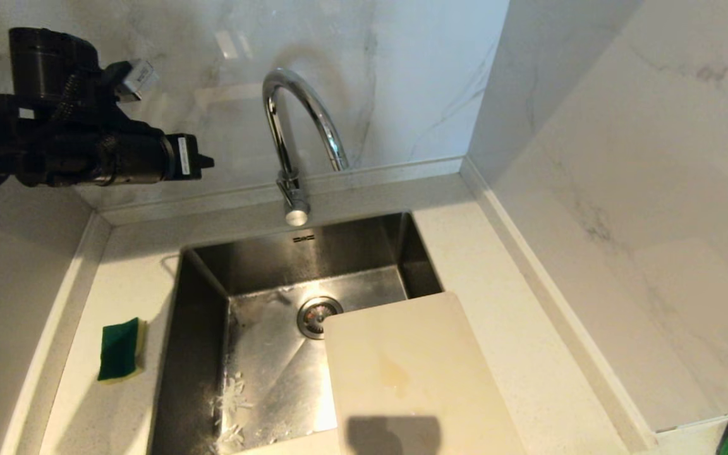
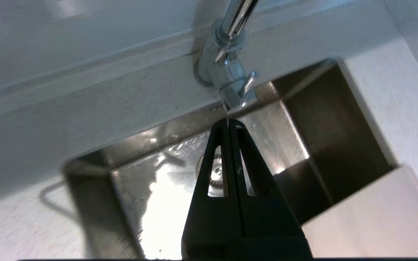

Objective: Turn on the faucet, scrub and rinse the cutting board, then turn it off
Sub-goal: Turn on the tap

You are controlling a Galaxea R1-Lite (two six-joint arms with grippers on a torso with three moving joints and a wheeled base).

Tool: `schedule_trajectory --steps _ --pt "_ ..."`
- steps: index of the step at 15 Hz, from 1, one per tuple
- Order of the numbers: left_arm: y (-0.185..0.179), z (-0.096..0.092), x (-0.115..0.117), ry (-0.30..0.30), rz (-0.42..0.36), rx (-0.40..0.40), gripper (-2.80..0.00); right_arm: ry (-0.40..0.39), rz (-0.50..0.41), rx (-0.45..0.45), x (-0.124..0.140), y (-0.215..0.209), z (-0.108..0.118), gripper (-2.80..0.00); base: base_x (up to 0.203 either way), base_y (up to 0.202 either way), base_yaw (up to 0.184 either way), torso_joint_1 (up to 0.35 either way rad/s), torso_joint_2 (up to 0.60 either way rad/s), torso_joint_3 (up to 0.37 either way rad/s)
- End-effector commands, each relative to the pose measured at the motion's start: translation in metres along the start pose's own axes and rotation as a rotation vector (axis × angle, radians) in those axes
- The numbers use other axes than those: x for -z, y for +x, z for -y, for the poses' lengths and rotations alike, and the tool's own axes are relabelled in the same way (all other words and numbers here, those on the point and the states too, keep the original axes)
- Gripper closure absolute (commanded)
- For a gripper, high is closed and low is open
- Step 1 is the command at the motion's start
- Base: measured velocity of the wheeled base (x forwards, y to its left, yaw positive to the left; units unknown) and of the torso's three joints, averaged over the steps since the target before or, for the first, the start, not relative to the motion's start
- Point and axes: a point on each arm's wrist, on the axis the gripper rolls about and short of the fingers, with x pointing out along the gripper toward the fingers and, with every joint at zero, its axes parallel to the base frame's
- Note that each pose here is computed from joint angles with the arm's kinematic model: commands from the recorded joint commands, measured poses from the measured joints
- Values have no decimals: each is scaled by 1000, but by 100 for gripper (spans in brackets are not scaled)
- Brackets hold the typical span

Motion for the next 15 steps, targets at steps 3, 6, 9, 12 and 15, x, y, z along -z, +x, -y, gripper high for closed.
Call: schedule_trajectory --steps 3,6,9,12,15 --pt "37 -2 9 -28 -25 -1 0 0 0 0 0 0 0 0 0 0 0 0 0 0" --pt "56 1 2 -93 5 7 0 0 0 0 0 0 0 0 0 0 0 0 0 0" --pt "73 3 9 -109 -8 13 0 1 0 0 0 0 0 0 0 0 0 0 0 0" --pt "87 3 7 -114 21 19 0 0 -2 0 0 0 0 0 0 0 0 0 0 0" --pt "100 6 15 -118 14 27 0 0 -2 0 0 0 0 0 0 0 0 0 0 0"
